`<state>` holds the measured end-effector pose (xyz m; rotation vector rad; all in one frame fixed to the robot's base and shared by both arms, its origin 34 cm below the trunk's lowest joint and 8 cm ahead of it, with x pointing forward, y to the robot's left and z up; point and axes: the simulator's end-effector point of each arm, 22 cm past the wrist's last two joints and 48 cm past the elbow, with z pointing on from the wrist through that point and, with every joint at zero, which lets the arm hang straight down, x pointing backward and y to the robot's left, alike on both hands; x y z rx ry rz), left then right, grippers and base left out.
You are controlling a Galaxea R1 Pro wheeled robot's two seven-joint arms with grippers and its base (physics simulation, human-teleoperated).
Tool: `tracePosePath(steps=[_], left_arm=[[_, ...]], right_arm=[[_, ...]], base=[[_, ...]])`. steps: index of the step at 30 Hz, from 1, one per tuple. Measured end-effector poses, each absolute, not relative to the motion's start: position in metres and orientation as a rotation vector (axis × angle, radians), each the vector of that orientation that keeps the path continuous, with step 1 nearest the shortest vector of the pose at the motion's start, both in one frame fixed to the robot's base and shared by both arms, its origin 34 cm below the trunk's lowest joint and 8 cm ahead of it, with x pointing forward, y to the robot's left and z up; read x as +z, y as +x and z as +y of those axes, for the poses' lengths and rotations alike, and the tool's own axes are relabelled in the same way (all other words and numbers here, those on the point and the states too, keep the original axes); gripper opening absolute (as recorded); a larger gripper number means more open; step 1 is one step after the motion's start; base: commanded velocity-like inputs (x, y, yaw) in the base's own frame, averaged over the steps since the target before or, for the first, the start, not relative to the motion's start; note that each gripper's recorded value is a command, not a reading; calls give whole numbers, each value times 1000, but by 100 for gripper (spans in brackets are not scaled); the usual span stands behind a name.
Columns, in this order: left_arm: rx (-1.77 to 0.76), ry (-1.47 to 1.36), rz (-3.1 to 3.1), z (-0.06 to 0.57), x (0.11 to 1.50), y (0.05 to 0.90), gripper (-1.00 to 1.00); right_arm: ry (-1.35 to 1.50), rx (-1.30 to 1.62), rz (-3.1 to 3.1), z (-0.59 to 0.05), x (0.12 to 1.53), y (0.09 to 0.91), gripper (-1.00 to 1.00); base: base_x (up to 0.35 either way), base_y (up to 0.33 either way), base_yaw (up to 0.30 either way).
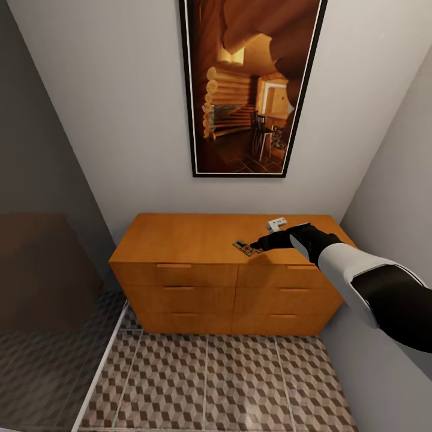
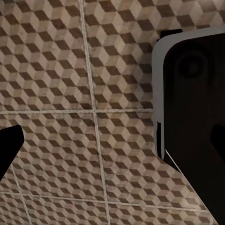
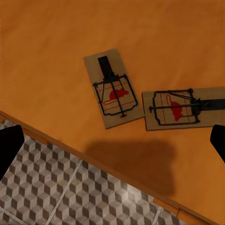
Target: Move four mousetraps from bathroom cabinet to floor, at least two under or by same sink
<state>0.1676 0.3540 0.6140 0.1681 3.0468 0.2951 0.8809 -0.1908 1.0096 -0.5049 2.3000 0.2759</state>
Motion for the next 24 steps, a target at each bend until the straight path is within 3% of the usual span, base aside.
tracePosePath(steps=[24], left_arm=[[295,168,3047,354,614,167,100]], right_arm=[[-507,278,2300,-189,1009,881,100]], base=[[25,14,0]])
